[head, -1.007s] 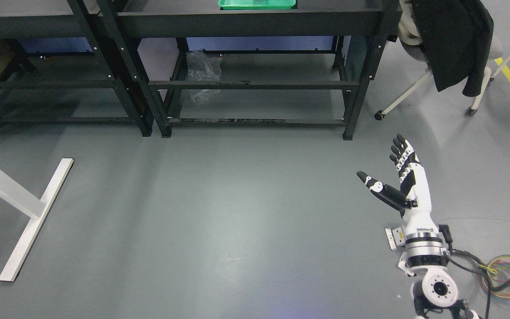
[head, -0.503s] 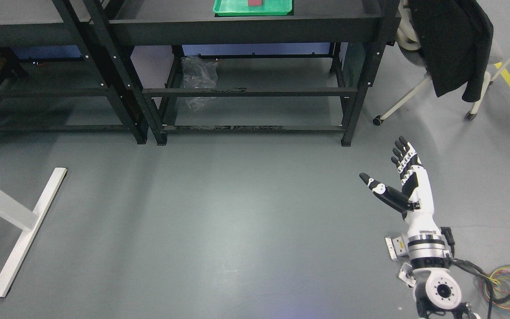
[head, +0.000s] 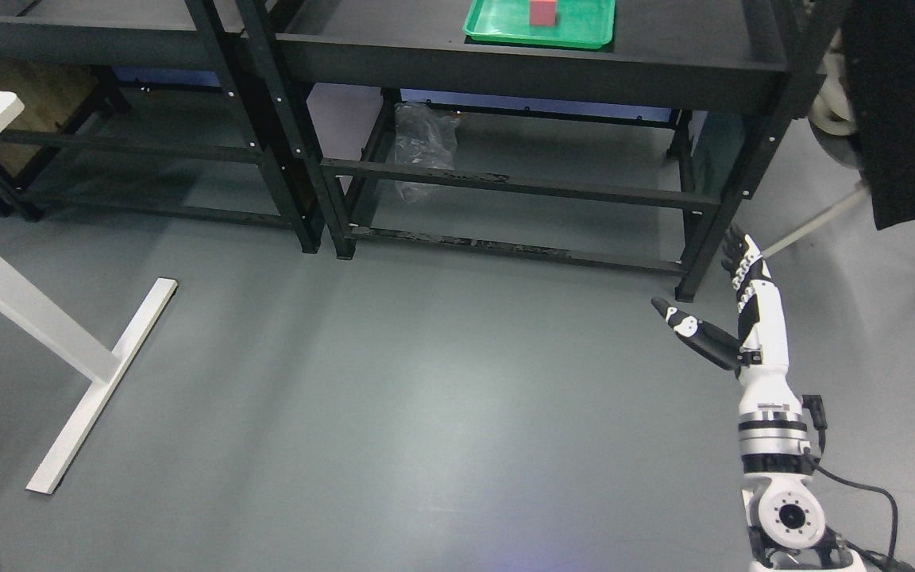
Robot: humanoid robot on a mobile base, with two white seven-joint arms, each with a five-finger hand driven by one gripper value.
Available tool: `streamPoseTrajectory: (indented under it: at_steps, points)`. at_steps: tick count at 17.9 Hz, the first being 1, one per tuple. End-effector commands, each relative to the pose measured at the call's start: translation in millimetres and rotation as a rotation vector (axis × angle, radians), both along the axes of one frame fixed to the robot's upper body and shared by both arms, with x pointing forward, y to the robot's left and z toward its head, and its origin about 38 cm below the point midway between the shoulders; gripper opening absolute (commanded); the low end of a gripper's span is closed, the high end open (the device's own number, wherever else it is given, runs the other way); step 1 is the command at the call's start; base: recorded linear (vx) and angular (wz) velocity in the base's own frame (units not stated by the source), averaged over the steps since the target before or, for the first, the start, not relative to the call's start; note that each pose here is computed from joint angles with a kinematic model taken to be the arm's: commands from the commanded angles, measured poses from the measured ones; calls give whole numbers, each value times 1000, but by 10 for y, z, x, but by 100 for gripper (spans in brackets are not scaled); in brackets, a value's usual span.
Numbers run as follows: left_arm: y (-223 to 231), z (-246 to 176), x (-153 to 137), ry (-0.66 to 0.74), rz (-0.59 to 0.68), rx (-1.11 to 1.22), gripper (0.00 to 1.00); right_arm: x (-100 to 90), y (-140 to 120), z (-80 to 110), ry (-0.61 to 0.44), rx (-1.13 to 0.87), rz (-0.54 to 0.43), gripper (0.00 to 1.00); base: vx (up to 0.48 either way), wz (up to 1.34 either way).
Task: Pick pink block from left shelf to tray
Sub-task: 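Drive toward the black shelf with the right hand raised, then reach the right hand over the pink cube on the green tray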
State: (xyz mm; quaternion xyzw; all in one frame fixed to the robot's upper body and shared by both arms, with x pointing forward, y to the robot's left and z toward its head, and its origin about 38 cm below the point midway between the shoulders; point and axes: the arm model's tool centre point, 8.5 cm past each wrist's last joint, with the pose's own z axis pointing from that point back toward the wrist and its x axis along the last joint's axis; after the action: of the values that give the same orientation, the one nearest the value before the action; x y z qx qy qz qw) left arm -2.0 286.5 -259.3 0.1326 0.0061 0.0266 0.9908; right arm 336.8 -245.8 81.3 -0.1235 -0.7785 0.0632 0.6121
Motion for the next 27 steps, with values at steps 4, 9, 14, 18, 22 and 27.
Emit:
streamPoseTrajectory:
  at_steps: [4, 9, 14, 18, 22, 27]
  points:
    - [107, 14, 250, -47, -4, 16, 100, 11, 284, 39, -85, -889, -4, 99, 201, 244]
    - [107, 14, 250, -47, -4, 16, 100, 23, 273, -34, -34, -1285, -125, 99, 239, 62]
    - [107, 14, 250, -47, -4, 16, 100, 23, 276, -23, -11, -1181, -161, 99, 288, 4]
    - [107, 14, 260, -48, -4, 16, 100, 19, 319, -27, -13, -1150, -147, 99, 301, 36]
    - [107, 14, 250, -47, -4, 16, 100, 19, 344, 9, -51, -1142, -156, 99, 294, 16]
    - [107, 14, 250, -47, -4, 16, 100, -16, 423, 353, -387, -1041, -265, 99, 296, -50]
